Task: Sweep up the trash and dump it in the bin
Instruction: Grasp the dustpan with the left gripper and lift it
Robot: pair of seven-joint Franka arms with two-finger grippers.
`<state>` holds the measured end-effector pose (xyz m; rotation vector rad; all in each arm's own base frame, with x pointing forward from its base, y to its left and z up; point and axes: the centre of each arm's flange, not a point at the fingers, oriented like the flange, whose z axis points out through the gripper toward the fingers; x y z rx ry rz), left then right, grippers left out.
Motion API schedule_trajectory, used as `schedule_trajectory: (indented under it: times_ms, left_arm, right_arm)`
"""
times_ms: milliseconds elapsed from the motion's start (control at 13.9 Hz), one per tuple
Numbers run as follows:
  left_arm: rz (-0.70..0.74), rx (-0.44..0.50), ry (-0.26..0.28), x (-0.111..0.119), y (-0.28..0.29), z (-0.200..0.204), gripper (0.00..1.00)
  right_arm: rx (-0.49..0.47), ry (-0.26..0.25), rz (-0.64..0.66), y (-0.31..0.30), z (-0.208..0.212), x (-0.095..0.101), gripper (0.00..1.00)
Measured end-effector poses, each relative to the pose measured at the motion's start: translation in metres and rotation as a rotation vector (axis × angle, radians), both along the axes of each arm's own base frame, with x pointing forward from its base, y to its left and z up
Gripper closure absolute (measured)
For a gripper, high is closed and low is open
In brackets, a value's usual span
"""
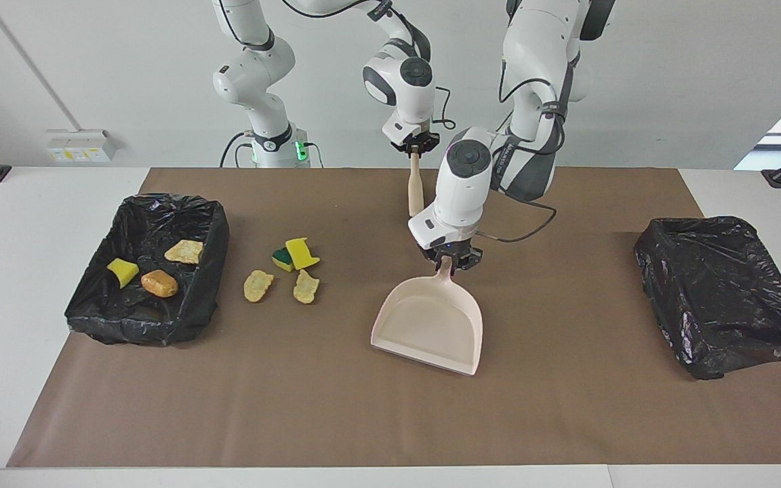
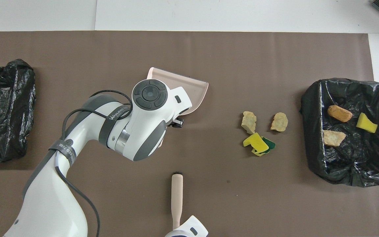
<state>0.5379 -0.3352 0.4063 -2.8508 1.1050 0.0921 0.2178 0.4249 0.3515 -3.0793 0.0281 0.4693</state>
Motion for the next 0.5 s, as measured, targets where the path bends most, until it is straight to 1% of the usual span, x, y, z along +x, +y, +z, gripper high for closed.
schedule_trajectory:
  times_ms: [144, 288, 432, 504]
  left_arm:
    - [-0.15, 0.017, 0.03, -0.002, 0.001, -0.002, 0.68]
    - [-0.245, 0.016, 0.044, -0.003, 0.001, -0.003, 0.68]
    - [-0.31, 0.017, 0.053, -0.004, 0.0, -0.003, 0.68]
    - [-0.367, 0.017, 0.062, -0.006, -0.001, -0.004, 0.68]
  right_arm:
    - [-0.024, -0.026, 0.02, -0.014, 0.026, 0.007, 0.74]
    - [-0.043, -0.061, 0.014, -0.036, 0.053, 0.02, 0.74]
    - [-0.055, -0.086, -0.013, -0.065, 0.076, 0.041, 0.74]
    - [-0.064, -0.098, -0.024, -0.08, 0.083, 0.053, 0.74]
